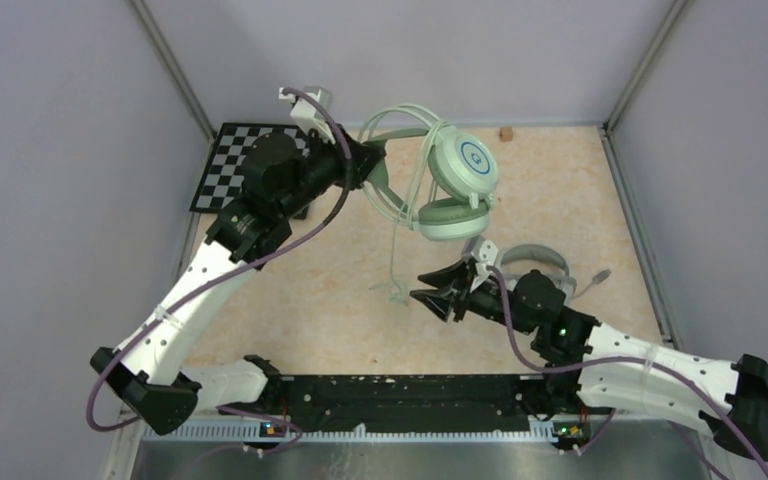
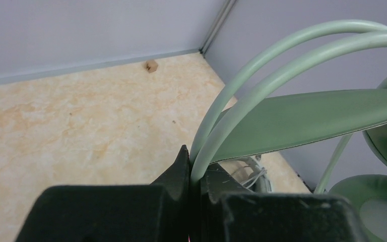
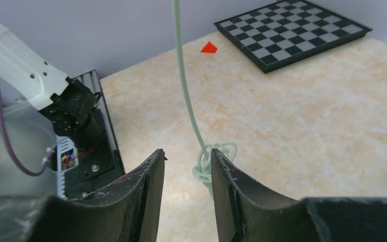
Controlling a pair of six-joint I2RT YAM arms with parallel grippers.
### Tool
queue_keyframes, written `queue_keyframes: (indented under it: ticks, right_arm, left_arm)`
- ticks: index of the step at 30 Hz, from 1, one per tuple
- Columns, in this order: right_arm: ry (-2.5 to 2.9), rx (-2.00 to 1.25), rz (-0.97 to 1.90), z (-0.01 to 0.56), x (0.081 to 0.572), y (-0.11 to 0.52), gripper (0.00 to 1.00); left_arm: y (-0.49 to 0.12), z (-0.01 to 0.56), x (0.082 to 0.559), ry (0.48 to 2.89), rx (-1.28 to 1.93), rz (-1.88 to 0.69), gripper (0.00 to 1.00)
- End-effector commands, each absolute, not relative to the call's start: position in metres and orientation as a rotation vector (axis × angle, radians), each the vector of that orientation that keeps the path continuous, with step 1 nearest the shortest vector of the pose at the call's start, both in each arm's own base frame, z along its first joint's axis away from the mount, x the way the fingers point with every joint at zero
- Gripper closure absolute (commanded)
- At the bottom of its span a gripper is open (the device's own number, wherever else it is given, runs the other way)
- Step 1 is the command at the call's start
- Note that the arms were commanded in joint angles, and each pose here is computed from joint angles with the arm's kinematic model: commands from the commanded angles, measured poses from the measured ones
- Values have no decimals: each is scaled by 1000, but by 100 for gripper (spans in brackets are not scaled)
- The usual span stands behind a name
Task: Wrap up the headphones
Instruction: Place the headphones at the center of the board.
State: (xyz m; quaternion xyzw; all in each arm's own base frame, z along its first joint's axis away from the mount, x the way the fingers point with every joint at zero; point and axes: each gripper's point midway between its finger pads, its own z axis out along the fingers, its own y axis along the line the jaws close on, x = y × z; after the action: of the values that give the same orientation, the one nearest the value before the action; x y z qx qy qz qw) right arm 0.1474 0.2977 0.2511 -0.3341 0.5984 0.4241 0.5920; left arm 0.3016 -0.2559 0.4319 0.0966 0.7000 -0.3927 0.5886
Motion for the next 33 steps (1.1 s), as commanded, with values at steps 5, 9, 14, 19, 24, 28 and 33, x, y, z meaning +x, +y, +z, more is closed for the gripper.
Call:
queue_keyframes:
  ticks: [5,9,14,19,24,28,33]
  right_arm:
    - [1635,-720,1209,244,109,286,62]
    - [1743,-603,1194,245,110,269,62]
    - [1744,-537,1182,252,113,259,62]
    - [1788,-442,1078,243,128,245,62]
    - [1815,-408,1027,231,136,243,62]
    - [1846,-365,978,217,145,242,62]
    - [1896,-336,900,196,155,241,62]
  left_arm:
    - [-250,409,323,1711,110,-839,100]
    - [-238,353,342,1894,79,-643,100]
    - [-249,280,362,2025,187,-544,100]
    - [-255,218,386,2147,181,-470,100]
    - [-268,191,422,2137,189,-477,100]
    - [-277,156,448,2192,179,-483,100]
    - [-271,100,463,2291,157,-490,95]
